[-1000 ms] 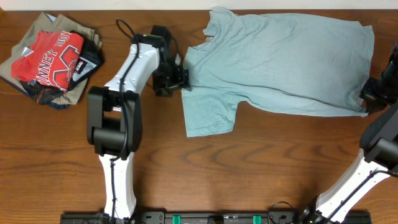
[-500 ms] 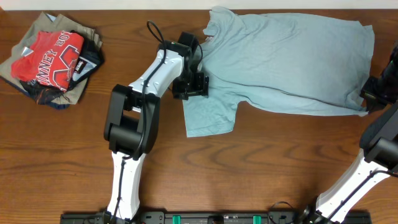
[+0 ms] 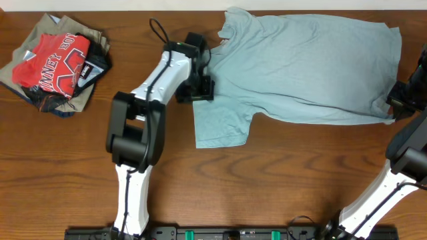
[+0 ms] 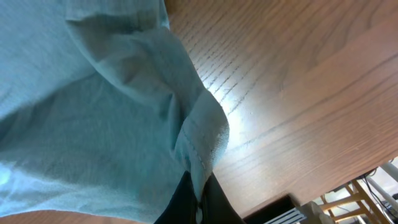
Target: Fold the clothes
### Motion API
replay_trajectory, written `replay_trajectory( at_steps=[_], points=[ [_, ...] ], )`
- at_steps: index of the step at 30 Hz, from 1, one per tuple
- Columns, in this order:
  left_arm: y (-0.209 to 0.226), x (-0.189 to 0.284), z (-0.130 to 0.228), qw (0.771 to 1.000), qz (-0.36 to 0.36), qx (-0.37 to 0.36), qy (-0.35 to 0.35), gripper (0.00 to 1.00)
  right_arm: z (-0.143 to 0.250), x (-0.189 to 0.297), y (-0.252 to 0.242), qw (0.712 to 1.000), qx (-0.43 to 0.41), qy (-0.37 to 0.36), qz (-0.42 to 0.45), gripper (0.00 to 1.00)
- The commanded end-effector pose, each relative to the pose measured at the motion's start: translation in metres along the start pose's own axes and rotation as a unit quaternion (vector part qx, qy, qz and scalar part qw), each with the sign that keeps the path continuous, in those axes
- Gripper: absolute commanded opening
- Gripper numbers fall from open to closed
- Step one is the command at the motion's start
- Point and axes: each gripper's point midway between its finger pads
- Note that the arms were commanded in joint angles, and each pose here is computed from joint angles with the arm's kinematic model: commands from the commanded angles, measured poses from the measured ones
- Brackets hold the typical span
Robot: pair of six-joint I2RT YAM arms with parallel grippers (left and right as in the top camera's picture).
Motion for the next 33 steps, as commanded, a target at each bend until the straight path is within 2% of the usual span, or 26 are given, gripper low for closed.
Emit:
replay_trajectory(
  at_steps=[1,6,14,16,18,19,20,26,29,33],
  points=[
    [0.006,0.015,-0.009,0.999,-0.02,-0.005,-0.031,0.71,0.0,-0.001,0.0,1.0,0.007,-0.001,0.0,0.01],
    [0.009,-0.012,0.003,1.0,-0.031,0.002,0.001,0.73,0.0,-0.001,0.0,1.0,0.009,-0.001,0.0,0.01],
    [-0.019,-0.035,0.016,1.0,0.014,-0.019,0.019,0.71,-0.001,-0.001,0.0,1.0,0.009,-0.001,0.0,0.01],
    [-0.023,-0.036,0.018,0.999,0.013,-0.027,0.019,0.63,-0.001,-0.001,0.0,1.0,0.009,-0.001,0.0,0.01],
    [-0.022,-0.037,0.018,0.999,0.003,-0.03,0.015,0.39,-0.001,-0.001,0.0,1.0,0.009,-0.001,0.0,0.01],
    [-0.02,-0.037,0.017,0.999,-0.002,-0.03,0.013,0.15,-0.001,-0.001,0.0,1.0,0.009,-0.001,0.0,0.01],
    [-0.018,-0.037,0.018,0.999,-0.007,-0.029,0.014,0.06,-0.001,-0.001,0.0,1.0,0.009,-0.001,0.0,0.01],
    [0.01,-0.015,0.038,0.998,-0.033,0.002,0.06,0.06,0.006,-0.001,-0.001,1.0,0.014,0.012,0.001,0.01],
    [0.026,0.016,0.054,0.995,-0.042,0.023,0.082,0.06,0.013,-0.001,-0.003,1.0,0.015,0.027,0.002,0.01],
    [0.029,0.064,0.071,0.996,-0.031,0.026,0.078,0.06,0.021,0.0,-0.005,0.999,0.015,0.043,0.003,0.01]
  ],
)
Point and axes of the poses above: each gripper's point midway between its finger pads, its own x axis back along the fingers, its own y axis along the line the jaws close on, z = x × y, and after that the axes turned 7 degrees about x, right-handed
